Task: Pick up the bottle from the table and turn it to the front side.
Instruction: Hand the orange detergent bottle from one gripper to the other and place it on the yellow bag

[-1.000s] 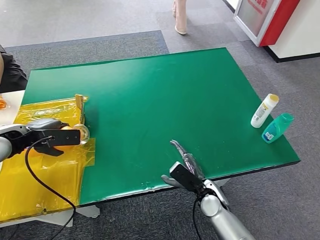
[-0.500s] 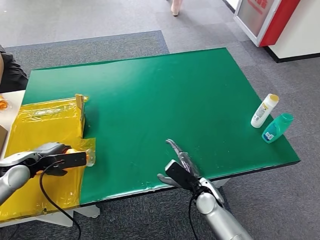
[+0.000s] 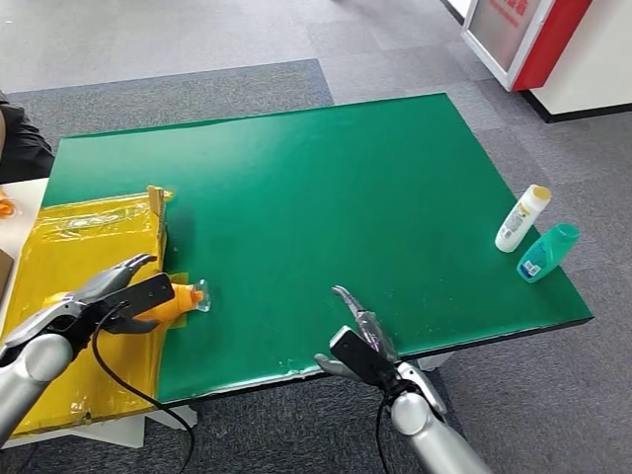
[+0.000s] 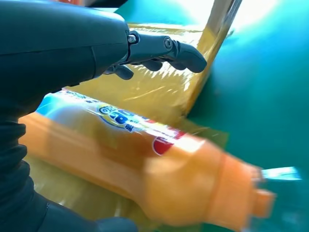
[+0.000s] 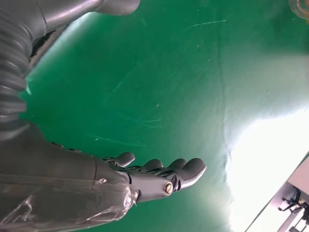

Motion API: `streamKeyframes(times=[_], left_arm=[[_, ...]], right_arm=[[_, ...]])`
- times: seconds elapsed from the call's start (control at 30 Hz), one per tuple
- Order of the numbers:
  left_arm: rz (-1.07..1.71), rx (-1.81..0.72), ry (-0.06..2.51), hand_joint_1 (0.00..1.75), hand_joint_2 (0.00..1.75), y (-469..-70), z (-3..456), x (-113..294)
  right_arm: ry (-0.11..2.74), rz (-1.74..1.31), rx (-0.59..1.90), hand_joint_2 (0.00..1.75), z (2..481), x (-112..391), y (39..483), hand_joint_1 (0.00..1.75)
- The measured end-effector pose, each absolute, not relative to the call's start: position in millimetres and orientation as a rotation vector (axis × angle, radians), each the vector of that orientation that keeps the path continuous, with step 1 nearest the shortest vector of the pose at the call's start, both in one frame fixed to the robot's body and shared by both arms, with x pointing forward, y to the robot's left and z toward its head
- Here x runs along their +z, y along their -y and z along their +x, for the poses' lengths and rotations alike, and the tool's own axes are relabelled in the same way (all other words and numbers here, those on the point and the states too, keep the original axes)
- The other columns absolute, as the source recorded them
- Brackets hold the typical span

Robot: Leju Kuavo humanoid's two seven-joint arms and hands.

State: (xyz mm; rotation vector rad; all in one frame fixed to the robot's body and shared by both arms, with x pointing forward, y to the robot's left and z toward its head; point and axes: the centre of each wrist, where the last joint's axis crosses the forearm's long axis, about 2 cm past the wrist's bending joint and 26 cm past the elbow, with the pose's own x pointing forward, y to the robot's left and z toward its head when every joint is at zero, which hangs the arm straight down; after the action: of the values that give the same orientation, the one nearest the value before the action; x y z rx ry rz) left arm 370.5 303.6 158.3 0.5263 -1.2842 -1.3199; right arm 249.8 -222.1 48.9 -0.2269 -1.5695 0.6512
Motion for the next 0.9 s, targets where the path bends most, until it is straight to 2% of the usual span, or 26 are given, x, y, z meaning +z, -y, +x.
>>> streamKeyframes(times=[0.23, 0.47, 0.57, 0.67, 0.9], left_arm=[[0.323, -1.021, 1.66, 0.0, 1.75, -317, 319, 166], [0.023, -0.763, 1.949, 0.0, 1.75, -317, 238, 144], [-0.152, -0.562, 2.042, 0.0, 1.75, -305, 205, 131], [-0.28, -0.359, 2.091, 0.0, 1.75, -289, 177, 117], [-0.337, -0.154, 2.071, 0.0, 1.75, -269, 153, 107]], right_arm=[[1.591, -0.239, 0.582, 1.75, 228, 47, 235, 0.0], [1.644, -0.218, 0.515, 1.75, 210, 53, 237, 0.0], [1.707, -0.211, 0.459, 1.75, 201, 56, 236, 0.0], [1.772, -0.21, 0.408, 1.75, 191, 63, 235, 0.0], [1.841, -0.197, 0.359, 1.75, 183, 74, 233, 0.0]])
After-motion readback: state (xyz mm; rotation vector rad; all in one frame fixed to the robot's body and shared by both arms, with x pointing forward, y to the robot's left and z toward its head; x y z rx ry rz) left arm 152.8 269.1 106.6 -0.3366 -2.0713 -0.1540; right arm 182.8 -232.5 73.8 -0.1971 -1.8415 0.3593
